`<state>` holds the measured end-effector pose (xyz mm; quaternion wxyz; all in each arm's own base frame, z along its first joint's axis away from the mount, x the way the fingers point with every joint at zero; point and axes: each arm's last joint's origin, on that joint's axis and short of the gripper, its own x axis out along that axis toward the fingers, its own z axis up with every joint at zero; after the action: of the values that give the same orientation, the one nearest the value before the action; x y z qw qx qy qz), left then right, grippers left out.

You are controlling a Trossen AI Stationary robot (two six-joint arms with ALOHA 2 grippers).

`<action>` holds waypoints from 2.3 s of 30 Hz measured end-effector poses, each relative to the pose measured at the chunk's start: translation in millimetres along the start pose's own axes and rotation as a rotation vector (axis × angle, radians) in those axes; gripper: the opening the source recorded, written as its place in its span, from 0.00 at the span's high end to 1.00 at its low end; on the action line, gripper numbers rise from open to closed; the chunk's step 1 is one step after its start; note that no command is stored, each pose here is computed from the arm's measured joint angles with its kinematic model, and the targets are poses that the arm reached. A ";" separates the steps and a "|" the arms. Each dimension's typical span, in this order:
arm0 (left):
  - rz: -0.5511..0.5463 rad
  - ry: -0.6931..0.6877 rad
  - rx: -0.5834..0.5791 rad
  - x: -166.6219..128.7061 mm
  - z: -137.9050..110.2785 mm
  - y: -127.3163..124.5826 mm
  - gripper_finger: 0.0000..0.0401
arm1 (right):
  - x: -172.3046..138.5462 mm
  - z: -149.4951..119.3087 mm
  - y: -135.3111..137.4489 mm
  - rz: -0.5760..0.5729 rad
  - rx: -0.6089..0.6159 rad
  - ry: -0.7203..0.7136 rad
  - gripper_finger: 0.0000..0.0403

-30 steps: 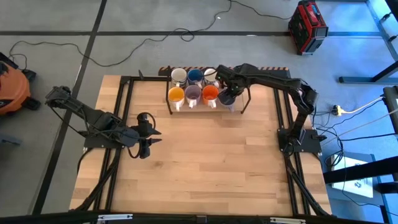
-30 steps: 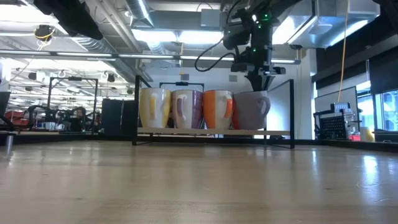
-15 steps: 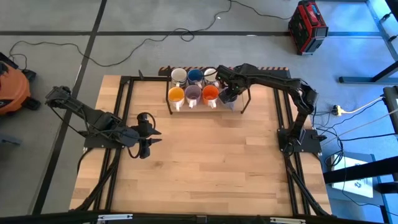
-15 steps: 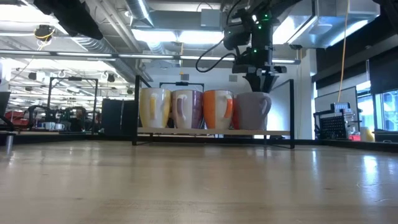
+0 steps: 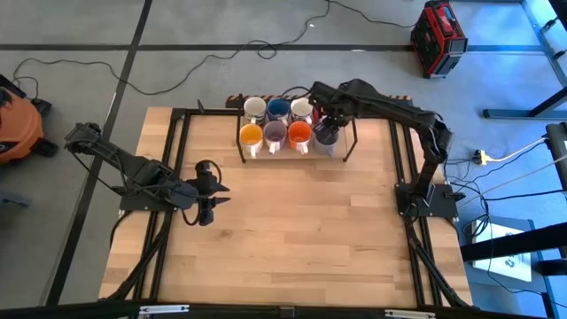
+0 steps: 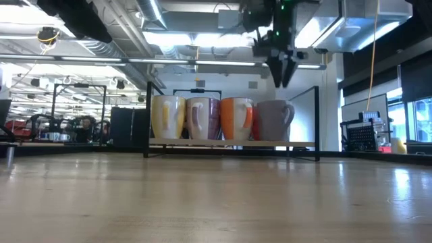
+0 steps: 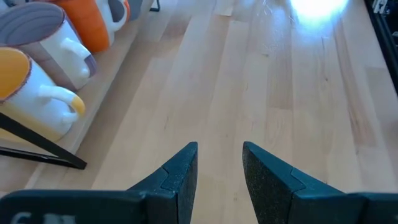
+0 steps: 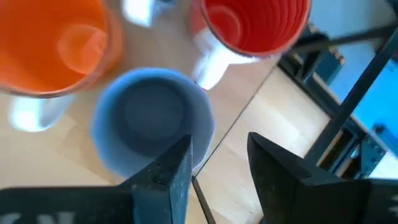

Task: Place coffee mugs
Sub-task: Return to Home Position

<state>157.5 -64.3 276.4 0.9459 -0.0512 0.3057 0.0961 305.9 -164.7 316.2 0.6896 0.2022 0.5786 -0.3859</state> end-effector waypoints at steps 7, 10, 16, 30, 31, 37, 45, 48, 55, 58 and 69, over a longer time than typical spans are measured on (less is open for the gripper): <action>0.009 -0.021 0.018 0.1 1.7 -0.3 0.70 | -61.8 -22.3 22.8 0.108 -0.111 -0.205 0.65; -0.029 -0.060 0.049 -0.2 6.4 -3.2 0.70 | -87.8 -41.9 34.8 0.185 -0.187 -0.312 0.65; -0.169 -0.179 0.104 -2.1 20.8 -11.3 0.73 | -121.5 -83.8 57.4 0.432 -0.317 -0.506 0.65; -0.371 -0.498 0.037 -6.3 12.8 12.5 0.98 | -92.4 -178.6 43.1 1.046 -0.191 -0.990 0.99; -0.372 -0.511 0.032 -7.3 8.9 14.7 0.98 | -87.9 -184.4 39.4 1.071 -0.165 -1.023 0.98; -0.348 -0.589 0.002 -17.7 -6.8 27.4 1.00 | -58.6 -218.3 14.3 1.101 -0.070 -1.122 0.96; -0.315 -0.625 -0.024 -26.1 -13.4 35.5 0.97 | -30.2 -244.0 -6.6 1.081 -0.097 -1.092 0.98; -0.311 -0.640 -0.033 -26.9 -12.2 35.7 0.96 | -30.8 -247.2 -11.0 1.120 -0.085 -1.077 0.98; -0.274 -0.629 0.048 -24.6 -13.7 36.6 0.96 | -32.2 -253.6 -18.1 1.112 -0.236 -1.121 0.98; -0.223 -0.622 0.045 -23.3 -14.1 40.5 0.96 | -31.4 -260.2 -27.5 1.097 -0.288 -1.131 0.98; -0.269 -0.647 0.046 -3.0 -34.4 55.3 0.96 | -24.7 -280.6 -58.7 1.039 -0.326 -1.182 0.98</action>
<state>123.8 -16.1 248.3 0.9989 -0.0365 -0.0172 -0.0251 80.0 9.8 279.8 0.9940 0.1047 -0.0012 0.0305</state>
